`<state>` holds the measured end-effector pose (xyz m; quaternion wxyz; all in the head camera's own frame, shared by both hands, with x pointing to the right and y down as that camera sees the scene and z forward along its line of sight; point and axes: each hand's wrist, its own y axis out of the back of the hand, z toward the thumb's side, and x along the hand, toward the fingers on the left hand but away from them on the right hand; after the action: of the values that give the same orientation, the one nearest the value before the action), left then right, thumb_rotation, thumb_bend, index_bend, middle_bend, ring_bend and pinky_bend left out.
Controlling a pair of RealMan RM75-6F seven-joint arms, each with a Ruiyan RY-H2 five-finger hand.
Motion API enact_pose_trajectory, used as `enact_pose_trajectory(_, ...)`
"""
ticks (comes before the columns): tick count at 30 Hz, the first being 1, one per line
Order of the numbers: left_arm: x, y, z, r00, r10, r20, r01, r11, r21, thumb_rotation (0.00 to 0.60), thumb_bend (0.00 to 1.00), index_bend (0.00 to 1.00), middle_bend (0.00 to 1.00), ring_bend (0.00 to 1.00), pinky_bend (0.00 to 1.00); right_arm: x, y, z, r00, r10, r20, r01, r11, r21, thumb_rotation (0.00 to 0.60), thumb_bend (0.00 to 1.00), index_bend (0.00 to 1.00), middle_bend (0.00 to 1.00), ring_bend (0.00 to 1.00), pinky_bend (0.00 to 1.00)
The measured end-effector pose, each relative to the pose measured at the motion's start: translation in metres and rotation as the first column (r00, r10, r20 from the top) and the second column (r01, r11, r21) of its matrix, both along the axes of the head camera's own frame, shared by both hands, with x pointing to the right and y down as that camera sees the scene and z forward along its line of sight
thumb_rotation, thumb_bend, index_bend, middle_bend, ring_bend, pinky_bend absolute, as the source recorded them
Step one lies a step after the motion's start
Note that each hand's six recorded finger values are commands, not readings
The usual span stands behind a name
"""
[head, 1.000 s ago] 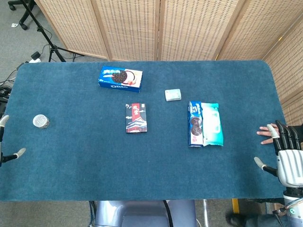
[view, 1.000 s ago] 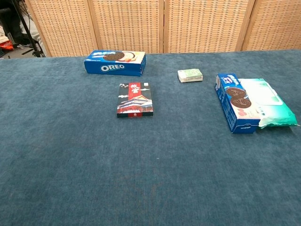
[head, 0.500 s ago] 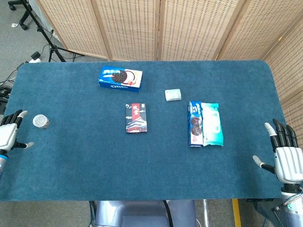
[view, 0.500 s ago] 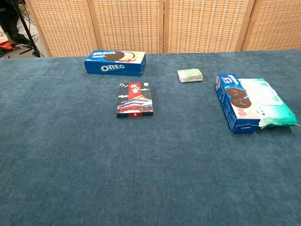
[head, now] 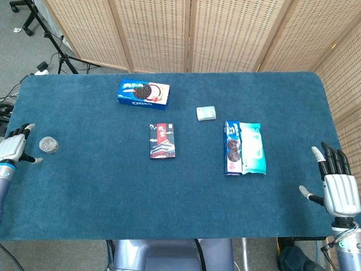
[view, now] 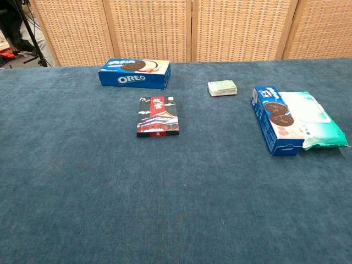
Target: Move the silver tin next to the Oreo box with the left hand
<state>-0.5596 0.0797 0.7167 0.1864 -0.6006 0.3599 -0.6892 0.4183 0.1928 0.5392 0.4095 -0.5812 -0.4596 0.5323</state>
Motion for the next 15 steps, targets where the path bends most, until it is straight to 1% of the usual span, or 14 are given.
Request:
enact_pose_trajectory(1, 0.002, -0.003, 0.004, 1.0, 0.005, 0.004, -0.005, 1.0, -0.009, 0.6, 0.0, 0.01, 0.0, 0.0, 0.14, 0.0, 0.0, 0.001, 1.0, 0.001, -0.001, -0.001, 1.0, -0.001, 0.6, 0.0, 0.0, 0.0, 0.0, 0.0)
enact_pose_trajectory(3, 0.008, -0.006, 0.008, 1.0, 0.015, 0.005, -0.015, 1.0, -0.02, 0.6, 0.0, 0.1, 0.08, 0.07, 0.25, 0.0, -0.001, 0.001, 1.0, 0.001, -0.002, -0.001, 1.0, -0.002, 0.6, 0.0, 0.0, 0.0, 0.0, 0.0)
enact_pose_trajectory(5, 0.014, -0.01, 0.012, 0.999, 0.035, 0.007, -0.035, 0.999, -0.025, 0.6, 0.0, 0.28, 0.24, 0.2, 0.37, 0.001, -0.001, 0.002, 1.0, 0.005, -0.004, -0.005, 1.0, -0.004, 0.6, 0.0, 0.0, 0.0, 0.0, 0.0)
enact_pose_trajectory(6, 0.016, -0.012, 0.014, 0.999, 0.043, 0.011, -0.043, 0.999, -0.027, 0.6, 0.01, 0.33, 0.28, 0.24, 0.4, 0.001, -0.001, 0.002, 1.0, 0.007, -0.004, -0.007, 1.0, -0.005, 0.6, 0.0, 0.0, 0.0, 0.0, 0.0)
enact_pose_trajectory(8, 0.019, -0.014, 0.016, 0.998, 0.055, 0.015, -0.055, 0.998, -0.026, 0.6, 0.06, 0.43, 0.36, 0.32, 0.46, 0.001, -0.002, 0.003, 1.0, 0.01, -0.004, -0.01, 1.0, -0.006, 0.6, 0.0, 0.0, 0.0, 0.0, 0.0)
enact_pose_trajectory(9, 0.021, -0.015, 0.018, 0.998, 0.061, 0.015, -0.061, 0.998, -0.025, 0.6, 0.08, 0.45, 0.39, 0.35, 0.48, 0.001, -0.002, 0.003, 1.0, 0.011, -0.003, -0.011, 1.0, -0.007, 0.6, 0.0, 0.0, 0.0, 0.0, 0.0)
enact_pose_trajectory(13, 0.029, -0.02, 0.019, 0.997, 0.077, 0.002, -0.077, 0.997, -0.003, 0.6, 0.24, 0.59, 0.49, 0.45, 0.55, 0.002, -0.002, 0.003, 1.0, 0.014, 0.0, -0.014, 1.0, -0.007, 0.6, 0.0, 0.0, 0.0, 0.0, 0.0)
enact_pose_trajectory(15, 0.033, -0.022, 0.018, 0.997, 0.082, -0.005, -0.082, 0.997, 0.014, 0.6, 0.29, 0.63, 0.53, 0.48, 0.58, 0.002, -0.002, 0.003, 1.0, 0.014, 0.0, -0.014, 1.0, -0.007, 0.6, 0.0, 0.0, 0.0, 0.0, 0.0)
